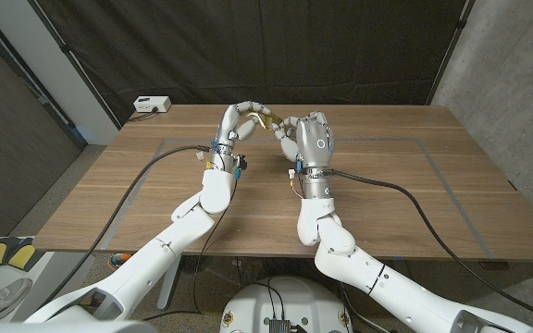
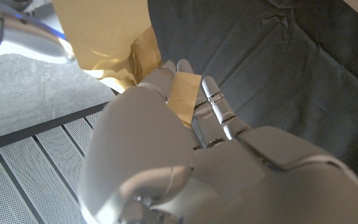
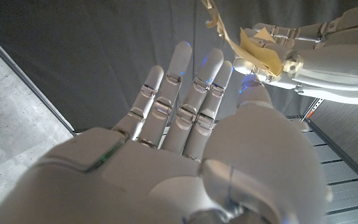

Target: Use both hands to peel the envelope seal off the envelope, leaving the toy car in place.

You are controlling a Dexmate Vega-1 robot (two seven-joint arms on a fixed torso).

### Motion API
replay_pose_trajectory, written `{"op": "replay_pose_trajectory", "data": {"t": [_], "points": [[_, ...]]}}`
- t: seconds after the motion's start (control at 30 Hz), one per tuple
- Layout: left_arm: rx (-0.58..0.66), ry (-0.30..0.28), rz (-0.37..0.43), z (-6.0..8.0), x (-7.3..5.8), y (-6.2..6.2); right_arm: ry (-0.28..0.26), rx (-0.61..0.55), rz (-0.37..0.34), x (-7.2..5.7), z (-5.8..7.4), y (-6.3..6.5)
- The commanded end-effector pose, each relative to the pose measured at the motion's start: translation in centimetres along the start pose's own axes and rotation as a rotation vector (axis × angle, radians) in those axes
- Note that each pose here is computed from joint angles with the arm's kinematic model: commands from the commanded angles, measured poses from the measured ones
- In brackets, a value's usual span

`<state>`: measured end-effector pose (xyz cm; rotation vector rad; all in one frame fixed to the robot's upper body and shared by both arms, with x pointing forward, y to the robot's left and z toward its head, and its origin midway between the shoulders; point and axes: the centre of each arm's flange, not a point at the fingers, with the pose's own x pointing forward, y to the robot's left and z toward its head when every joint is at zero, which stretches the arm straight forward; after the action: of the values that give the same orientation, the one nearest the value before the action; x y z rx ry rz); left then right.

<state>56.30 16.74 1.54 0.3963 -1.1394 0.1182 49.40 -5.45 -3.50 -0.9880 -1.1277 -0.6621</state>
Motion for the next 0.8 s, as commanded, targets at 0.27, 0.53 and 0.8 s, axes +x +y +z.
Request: {"op": "replay_pose_trajectory", "data": {"t": [0.27,0.53,0.8], "points": [[-0.004,-0.013,0.023,0.04,0.04,-0.01,-0.003,-0.017,-0.042,0.22,0.4,0.29],[-0.01,-0.031,0.045,0.27,0.06,0.22,-0.02,-0.064,-0.008,0.41,0.61,0.36],[-0.027,-0.045,0.047,0.41,-0.01,0.4,-0.022,-0.104,-0.03,0.51,0.58,0.48]]}}
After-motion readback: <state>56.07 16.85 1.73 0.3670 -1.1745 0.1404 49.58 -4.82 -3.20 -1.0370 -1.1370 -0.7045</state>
